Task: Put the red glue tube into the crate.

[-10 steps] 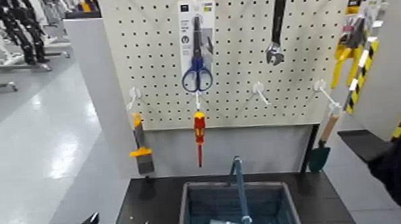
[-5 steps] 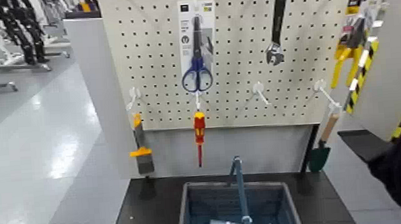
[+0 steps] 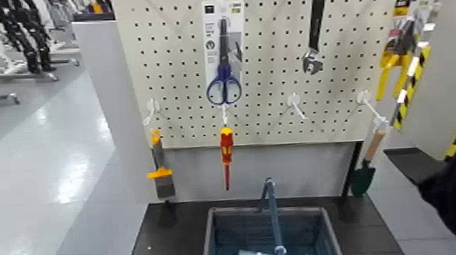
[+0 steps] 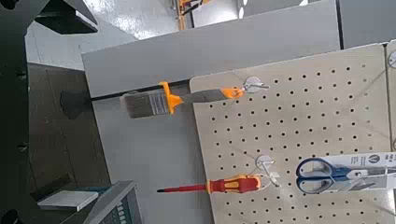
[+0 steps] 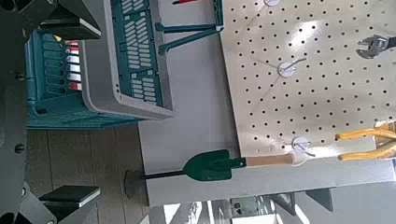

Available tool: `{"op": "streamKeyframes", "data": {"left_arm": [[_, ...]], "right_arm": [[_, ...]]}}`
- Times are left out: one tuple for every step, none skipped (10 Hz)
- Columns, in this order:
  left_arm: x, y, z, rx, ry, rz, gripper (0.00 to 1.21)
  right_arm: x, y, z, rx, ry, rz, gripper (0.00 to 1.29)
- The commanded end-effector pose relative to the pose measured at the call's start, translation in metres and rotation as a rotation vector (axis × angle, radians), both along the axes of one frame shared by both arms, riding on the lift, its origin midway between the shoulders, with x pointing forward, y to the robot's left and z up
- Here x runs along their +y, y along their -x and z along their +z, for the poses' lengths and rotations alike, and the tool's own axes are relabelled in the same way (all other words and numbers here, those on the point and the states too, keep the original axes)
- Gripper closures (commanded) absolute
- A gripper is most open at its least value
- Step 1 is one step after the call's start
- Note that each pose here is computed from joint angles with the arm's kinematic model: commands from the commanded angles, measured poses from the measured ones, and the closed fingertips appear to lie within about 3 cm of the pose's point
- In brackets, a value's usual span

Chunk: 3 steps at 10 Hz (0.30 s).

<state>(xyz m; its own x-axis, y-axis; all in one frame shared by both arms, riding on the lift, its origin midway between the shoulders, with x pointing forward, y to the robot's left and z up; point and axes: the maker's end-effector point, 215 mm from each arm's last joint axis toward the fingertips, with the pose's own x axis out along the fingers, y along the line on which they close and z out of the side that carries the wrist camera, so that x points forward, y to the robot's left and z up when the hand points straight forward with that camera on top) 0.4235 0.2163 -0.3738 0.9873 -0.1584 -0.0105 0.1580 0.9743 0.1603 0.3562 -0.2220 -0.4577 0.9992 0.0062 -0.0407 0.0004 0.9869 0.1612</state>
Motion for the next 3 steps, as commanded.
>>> {"op": "streamKeyframes", "data": {"left_arm": [[-0.002, -0.0014, -0.0002, 0.003, -0.002, -0.008, 0.05], [-0.0023, -0.0013, -0.0007, 0.005, -0.004, -0.01, 0.05], [-0.0028, -0.002, 0.0003, 0.003, -0.004, -0.011, 0.05]], "right_arm": [[0.0046, -0.0038, -0.0014, 0.006, -0.002, 0.021, 0.12], [0.005, -0.003, -0.0013, 0.008, 0.008, 0.018, 0.14], [0.0035, -0.0022, -0.0015, 0.01, 0.014, 0.013, 0.14]]}}
